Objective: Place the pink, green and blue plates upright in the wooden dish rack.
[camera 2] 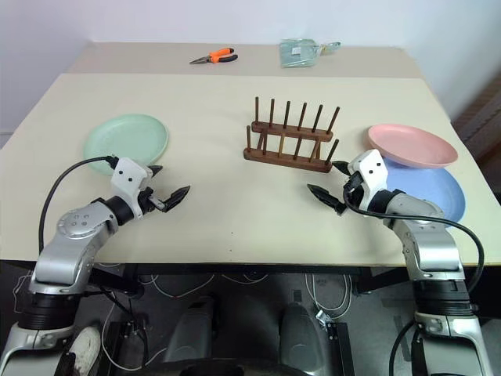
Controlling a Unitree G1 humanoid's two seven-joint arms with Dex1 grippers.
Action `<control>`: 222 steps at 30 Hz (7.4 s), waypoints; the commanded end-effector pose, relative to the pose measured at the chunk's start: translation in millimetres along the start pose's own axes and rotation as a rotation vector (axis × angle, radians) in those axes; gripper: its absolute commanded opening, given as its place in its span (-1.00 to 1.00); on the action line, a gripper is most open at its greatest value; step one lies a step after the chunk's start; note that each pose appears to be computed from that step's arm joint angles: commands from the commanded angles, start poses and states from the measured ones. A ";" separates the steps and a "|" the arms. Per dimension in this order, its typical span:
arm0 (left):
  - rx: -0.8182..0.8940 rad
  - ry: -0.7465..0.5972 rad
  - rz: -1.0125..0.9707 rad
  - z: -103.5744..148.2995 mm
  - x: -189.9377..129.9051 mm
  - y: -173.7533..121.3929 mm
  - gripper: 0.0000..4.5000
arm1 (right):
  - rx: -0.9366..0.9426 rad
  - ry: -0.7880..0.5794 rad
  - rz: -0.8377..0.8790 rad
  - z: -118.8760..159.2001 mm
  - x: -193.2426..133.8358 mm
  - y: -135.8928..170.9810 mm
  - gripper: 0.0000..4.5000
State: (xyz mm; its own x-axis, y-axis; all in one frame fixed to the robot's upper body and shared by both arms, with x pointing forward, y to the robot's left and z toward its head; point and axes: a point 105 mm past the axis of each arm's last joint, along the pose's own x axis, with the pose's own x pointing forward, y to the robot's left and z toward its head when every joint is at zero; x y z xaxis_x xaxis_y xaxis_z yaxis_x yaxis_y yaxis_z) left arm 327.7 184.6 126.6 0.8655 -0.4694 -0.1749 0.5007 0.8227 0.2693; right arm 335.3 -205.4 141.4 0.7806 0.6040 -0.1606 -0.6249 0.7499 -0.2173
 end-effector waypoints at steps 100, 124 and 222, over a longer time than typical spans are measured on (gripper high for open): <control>-0.164 -0.160 -0.390 38.7 31.7 -50.9 0.96 | 0.258 0.013 -0.647 14.5 143.9 -45.0 -0.66; -0.155 -0.108 -0.417 23.2 29.2 -56.3 0.96 | 0.296 0.212 -0.391 -2.9 29.1 76.9 -0.06; -0.067 0.022 -0.233 -4.3 90.2 -100.2 0.96 | -0.441 0.047 0.150 15.4 34.9 86.5 -0.98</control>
State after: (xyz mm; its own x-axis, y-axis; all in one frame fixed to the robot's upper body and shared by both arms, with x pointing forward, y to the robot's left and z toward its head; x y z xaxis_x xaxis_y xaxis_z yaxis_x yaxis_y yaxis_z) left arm 356.1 70.0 91.4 0.7273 -0.6554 -0.2037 0.6844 0.7146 0.1445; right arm 311.5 -109.4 114.8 0.6730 0.6731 -0.3064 -0.7008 0.4481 -0.5550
